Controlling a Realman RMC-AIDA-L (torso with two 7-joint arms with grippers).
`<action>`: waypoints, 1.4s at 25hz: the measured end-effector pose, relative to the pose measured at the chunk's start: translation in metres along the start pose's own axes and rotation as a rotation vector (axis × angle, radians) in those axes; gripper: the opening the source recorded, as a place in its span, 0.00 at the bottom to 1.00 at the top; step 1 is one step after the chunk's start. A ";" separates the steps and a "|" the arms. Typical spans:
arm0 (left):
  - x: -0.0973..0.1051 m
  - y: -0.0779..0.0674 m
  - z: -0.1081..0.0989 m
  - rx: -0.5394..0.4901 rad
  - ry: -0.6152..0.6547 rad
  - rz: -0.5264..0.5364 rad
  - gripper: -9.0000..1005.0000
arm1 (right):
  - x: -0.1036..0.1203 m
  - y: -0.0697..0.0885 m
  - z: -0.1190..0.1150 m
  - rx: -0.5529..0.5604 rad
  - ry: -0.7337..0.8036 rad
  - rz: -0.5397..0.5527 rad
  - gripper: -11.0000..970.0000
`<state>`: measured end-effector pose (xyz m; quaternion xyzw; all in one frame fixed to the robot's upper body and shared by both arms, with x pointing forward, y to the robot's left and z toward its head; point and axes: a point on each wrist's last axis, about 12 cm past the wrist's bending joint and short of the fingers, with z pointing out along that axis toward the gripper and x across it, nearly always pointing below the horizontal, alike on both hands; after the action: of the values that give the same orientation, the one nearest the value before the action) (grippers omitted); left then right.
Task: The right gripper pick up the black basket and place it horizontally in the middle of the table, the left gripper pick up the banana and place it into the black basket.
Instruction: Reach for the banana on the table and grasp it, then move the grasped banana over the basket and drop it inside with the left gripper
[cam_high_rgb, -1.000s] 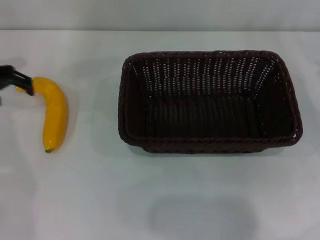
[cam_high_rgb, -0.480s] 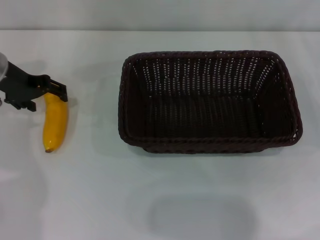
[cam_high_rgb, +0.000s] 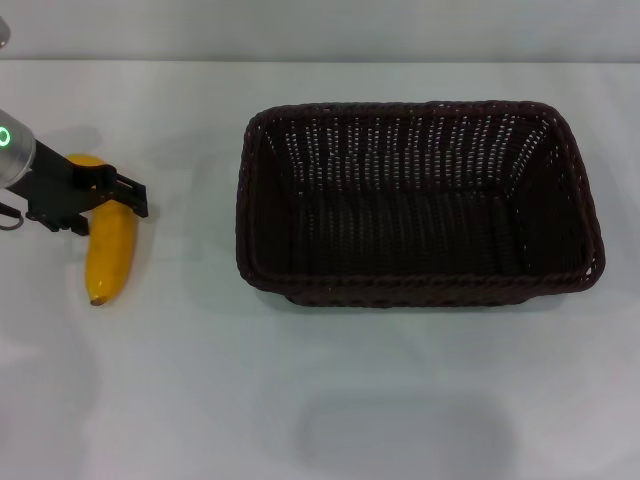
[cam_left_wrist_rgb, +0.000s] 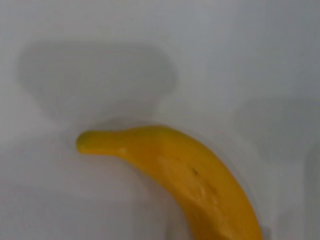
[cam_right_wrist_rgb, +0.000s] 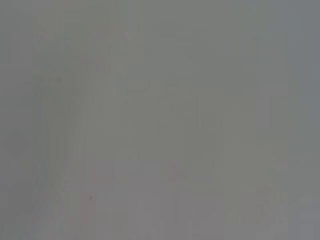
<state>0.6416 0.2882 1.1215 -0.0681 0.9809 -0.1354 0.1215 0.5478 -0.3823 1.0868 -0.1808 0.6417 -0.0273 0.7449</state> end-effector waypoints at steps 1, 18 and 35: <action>0.000 0.000 0.000 0.000 0.000 0.001 0.80 | 0.000 0.000 0.000 0.000 0.000 0.000 0.66; -0.016 -0.012 -0.036 0.131 -0.091 0.106 0.53 | 0.003 0.001 -0.003 0.005 0.008 0.011 0.66; 0.024 -0.118 -0.083 0.823 -0.126 0.876 0.57 | -0.004 0.002 0.000 -0.012 -0.038 0.008 0.66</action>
<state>0.6093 0.1924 1.2272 0.3869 0.7756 -0.4369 0.2404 0.5461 -0.3791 1.0899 -0.1833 0.6281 -0.0170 0.7560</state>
